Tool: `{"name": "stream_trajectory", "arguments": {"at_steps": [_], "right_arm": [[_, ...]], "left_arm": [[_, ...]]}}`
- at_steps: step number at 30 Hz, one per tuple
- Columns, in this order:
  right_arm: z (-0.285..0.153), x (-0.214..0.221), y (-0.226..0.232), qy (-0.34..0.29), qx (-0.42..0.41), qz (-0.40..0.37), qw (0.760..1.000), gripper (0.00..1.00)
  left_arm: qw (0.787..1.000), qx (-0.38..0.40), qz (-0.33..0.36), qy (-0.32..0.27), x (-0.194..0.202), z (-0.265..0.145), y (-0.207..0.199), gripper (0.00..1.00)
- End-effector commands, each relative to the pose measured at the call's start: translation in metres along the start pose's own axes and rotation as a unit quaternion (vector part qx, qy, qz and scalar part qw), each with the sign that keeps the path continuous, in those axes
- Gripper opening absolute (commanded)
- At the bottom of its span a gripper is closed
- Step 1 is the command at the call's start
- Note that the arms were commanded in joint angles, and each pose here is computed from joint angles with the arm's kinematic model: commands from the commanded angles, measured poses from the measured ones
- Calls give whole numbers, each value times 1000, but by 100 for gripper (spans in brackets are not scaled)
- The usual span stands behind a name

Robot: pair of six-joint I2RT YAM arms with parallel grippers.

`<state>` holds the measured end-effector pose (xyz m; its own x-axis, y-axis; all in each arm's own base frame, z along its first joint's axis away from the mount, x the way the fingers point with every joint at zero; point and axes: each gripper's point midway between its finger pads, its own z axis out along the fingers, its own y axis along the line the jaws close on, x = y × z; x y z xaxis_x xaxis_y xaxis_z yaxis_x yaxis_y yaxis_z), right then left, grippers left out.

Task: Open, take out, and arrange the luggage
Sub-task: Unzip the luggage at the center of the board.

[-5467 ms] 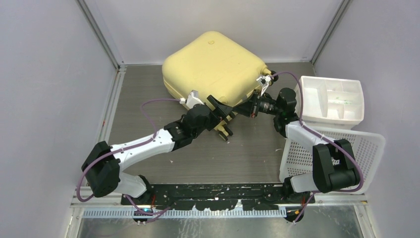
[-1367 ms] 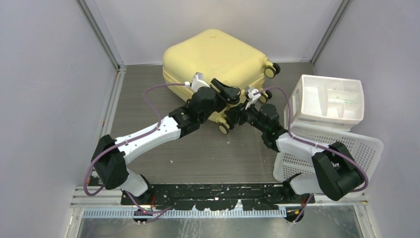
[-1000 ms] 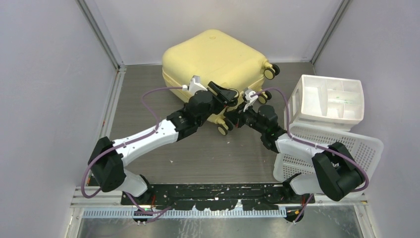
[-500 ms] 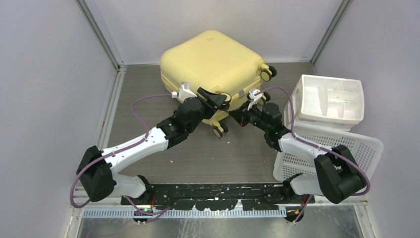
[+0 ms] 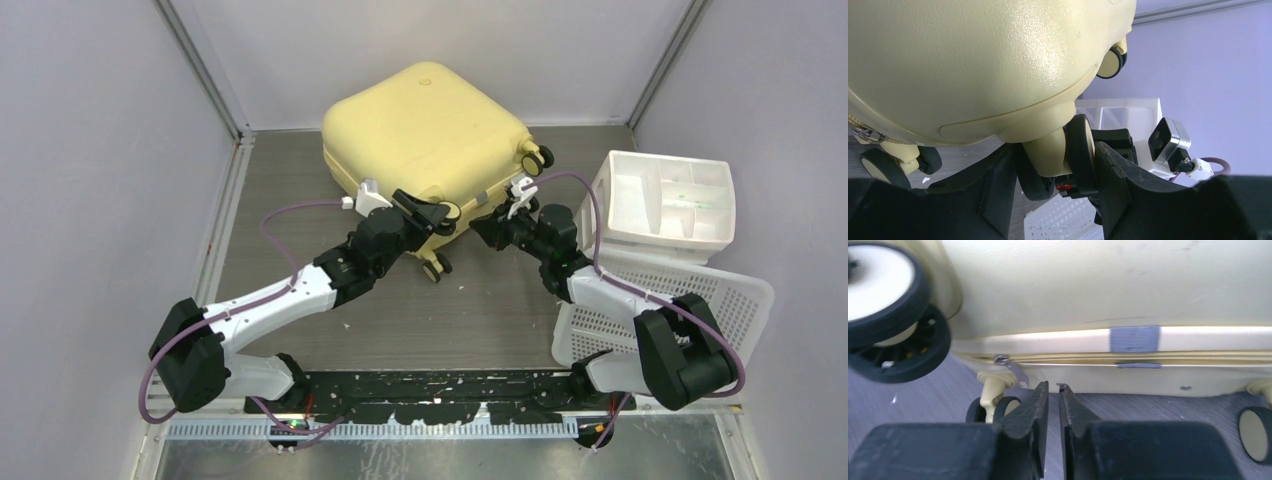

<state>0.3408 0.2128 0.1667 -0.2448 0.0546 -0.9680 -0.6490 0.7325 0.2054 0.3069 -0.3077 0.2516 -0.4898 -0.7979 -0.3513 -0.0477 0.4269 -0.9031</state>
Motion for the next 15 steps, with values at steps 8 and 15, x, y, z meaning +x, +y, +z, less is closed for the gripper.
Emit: {"name": "stream_trajectory", "arguments": {"at_steps": [8,15], "right_arm": [[16,-8,38,-17,-95,24,995,57],[31,-15,40,-42,-53,38,997,54]], "left_arm": [[951,248,-133,-129,-101,-49,-166,0],[951,251,-135,-119,-97,-43,-173,0]]}}
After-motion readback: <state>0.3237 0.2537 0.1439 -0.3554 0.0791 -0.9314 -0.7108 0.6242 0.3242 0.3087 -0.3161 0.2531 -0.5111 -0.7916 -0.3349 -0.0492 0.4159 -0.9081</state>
